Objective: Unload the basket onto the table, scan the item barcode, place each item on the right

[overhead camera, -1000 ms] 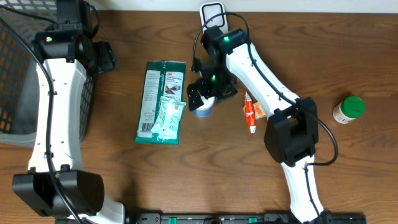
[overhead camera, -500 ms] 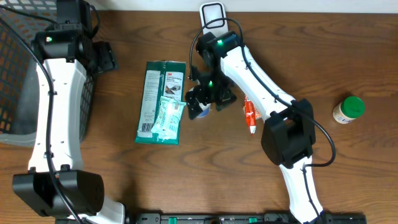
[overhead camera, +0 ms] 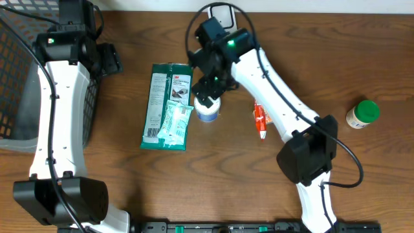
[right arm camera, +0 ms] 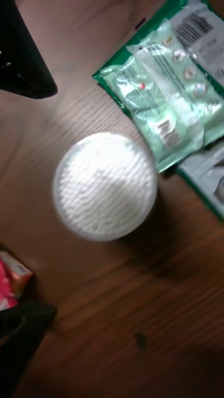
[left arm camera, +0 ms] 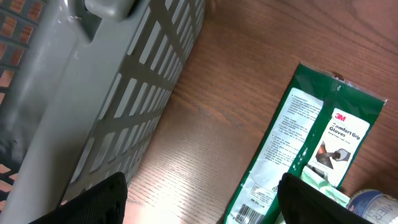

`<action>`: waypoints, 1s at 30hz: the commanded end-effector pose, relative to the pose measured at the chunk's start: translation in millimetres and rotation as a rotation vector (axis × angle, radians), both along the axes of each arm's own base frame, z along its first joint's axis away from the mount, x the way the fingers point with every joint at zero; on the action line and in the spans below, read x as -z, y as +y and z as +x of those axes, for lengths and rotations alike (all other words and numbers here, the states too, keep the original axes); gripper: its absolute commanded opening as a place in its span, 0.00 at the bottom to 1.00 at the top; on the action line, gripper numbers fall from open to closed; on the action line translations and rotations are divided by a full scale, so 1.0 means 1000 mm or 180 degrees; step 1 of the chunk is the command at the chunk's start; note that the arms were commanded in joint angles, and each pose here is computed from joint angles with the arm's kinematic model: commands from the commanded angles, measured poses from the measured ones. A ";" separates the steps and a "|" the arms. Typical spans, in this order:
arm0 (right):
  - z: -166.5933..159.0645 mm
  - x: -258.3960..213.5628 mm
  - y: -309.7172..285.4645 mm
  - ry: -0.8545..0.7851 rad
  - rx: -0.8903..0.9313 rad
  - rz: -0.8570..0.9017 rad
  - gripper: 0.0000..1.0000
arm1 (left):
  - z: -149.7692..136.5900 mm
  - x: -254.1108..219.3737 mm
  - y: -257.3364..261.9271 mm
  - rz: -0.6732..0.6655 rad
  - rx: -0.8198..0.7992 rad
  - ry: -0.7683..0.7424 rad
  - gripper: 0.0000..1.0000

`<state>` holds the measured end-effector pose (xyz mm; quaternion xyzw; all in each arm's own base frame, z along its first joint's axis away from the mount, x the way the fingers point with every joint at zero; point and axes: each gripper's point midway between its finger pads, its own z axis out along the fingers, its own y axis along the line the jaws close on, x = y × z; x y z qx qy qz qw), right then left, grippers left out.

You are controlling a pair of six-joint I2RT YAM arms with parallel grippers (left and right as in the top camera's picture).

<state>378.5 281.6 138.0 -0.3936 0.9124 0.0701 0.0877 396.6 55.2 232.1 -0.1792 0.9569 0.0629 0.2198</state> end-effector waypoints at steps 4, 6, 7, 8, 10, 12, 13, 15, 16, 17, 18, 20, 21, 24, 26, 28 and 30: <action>-0.010 0.026 0.018 -0.0173 -0.0622 -0.0173 0.99 | -0.001 0.006 0.008 0.0095 -0.0019 0.0077 0.78; -0.006 0.037 0.016 -0.0261 -0.0619 -0.0291 0.99 | -0.001 0.006 0.008 0.0095 -0.0019 0.0077 0.78; -0.004 0.043 0.015 -0.0315 -0.0632 -0.0358 0.99 | -0.001 0.006 0.008 0.0095 -0.0019 0.0077 0.78; -0.001 0.048 0.013 -0.0358 -0.0628 -0.0411 0.99 | -0.001 0.006 0.008 0.0095 -0.0019 0.0077 0.78; 0.005 0.060 0.011 -0.0464 -0.0606 -0.0486 0.99 | -0.001 0.006 0.008 0.0095 -0.0019 0.0077 0.78; 0.007 0.070 0.012 -0.0512 -0.0643 -0.0476 0.99 | -0.001 0.006 0.008 0.0095 -0.0019 0.0077 0.78; 0.008 0.076 0.013 -0.0531 -0.0647 -0.0462 0.99 | -0.001 0.006 0.008 0.0095 -0.0019 0.0077 0.78; 0.008 0.082 0.014 -0.0541 -0.0647 -0.0446 0.99 | -0.001 0.006 0.008 0.0095 -0.0019 0.0077 0.78; 0.008 0.084 0.014 -0.0541 -0.0647 -0.0445 0.99 | -0.001 0.006 0.008 0.0095 -0.0019 0.0077 0.78; 0.007 0.085 0.014 -0.0539 -0.0650 -0.0445 0.99 | -0.001 0.006 0.008 0.0095 -0.0019 0.0077 0.78; 0.007 0.086 0.014 -0.0535 -0.0652 -0.0445 0.99 | -0.001 0.006 0.008 0.0095 -0.0019 0.0077 0.78; 0.005 0.086 0.016 -0.0513 -0.0664 -0.0411 0.99 | -0.001 0.006 0.008 0.0095 -0.0019 0.0077 0.78; 0.004 0.086 0.017 -0.0498 -0.0670 -0.0386 0.98 | -0.001 0.006 0.008 0.0095 -0.0019 0.0077 0.78; 0.002 0.087 0.017 -0.0460 -0.0677 -0.0372 0.93 | -0.001 0.006 0.008 0.0095 -0.0019 0.0077 0.78; 0.000 0.087 0.016 -0.0433 -0.0680 -0.0388 0.91 | -0.001 0.006 0.008 0.0095 -0.0019 0.0077 0.78; -0.001 0.086 0.015 -0.0424 -0.0667 -0.0391 0.82 | -0.001 0.006 0.008 0.0095 -0.0019 0.0077 0.78; -0.002 0.083 0.015 -0.0415 -0.0644 -0.0392 0.79 | -0.001 0.006 0.008 0.0095 -0.0019 0.0077 0.78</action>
